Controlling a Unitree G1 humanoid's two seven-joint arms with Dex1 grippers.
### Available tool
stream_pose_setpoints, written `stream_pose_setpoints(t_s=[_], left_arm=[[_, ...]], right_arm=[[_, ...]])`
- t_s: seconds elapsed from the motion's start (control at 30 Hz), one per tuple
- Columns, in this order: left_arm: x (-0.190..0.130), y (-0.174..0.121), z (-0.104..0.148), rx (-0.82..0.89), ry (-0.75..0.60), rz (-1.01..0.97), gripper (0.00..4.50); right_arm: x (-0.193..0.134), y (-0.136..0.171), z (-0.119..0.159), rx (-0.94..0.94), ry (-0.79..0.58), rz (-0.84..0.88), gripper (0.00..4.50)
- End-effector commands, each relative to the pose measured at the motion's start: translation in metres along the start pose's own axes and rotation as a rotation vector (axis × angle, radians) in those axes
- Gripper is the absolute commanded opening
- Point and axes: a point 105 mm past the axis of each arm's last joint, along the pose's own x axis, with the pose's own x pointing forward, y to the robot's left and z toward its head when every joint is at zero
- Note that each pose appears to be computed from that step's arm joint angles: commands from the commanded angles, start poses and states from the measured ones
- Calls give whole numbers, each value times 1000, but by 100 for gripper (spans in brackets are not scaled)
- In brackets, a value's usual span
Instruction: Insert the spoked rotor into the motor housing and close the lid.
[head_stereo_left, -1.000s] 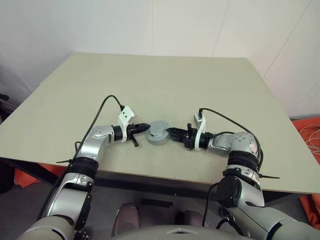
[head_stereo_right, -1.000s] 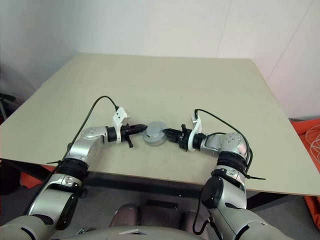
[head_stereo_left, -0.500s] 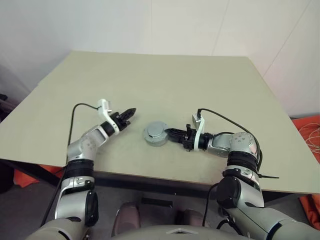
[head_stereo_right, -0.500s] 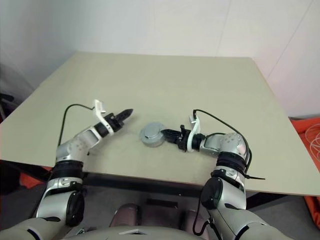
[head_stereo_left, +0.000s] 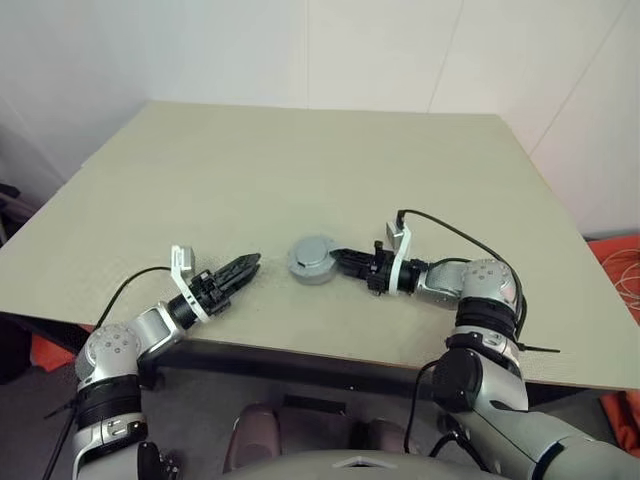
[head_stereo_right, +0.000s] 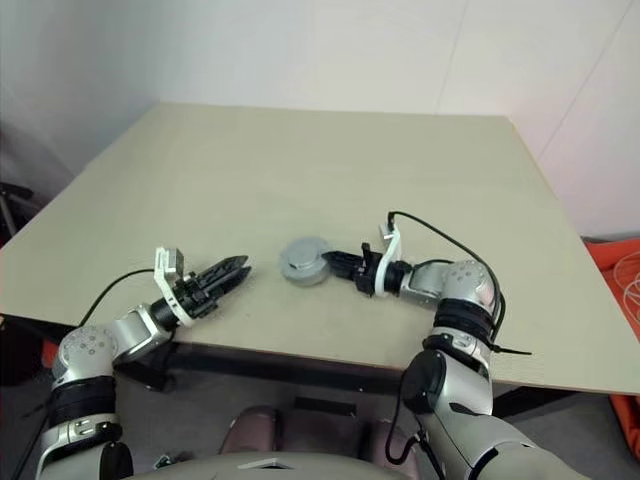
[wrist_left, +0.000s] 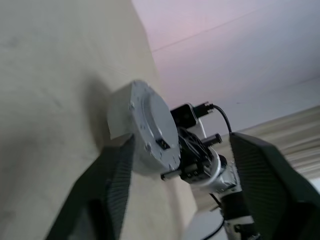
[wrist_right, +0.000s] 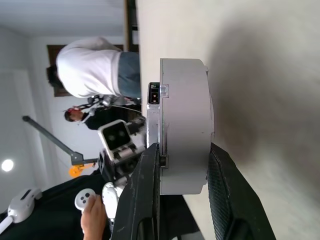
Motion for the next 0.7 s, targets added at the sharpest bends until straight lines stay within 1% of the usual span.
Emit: stream_pose_setpoints(t_s=[0.03, 0.17, 0.3, 0.4, 0.7], left_arm=[[2, -15, 0, -27, 0, -76, 450], [5, -19, -2, -43, 6, -96, 450], [16, -24, 4, -63, -30, -133, 450], [25, -23, 8, -72, -52, -120, 450], [39, -32, 7, -114, -35, -158, 450]], right_arm=[[1, 43, 11, -92, -22, 153, 104], [2, 52, 11, -113, -18, 188, 104], [4, 59, 5, -139, 9, 215, 104], [5, 63, 1, -159, 28, 231, 104], [7, 64, -9, -179, 60, 233, 104]])
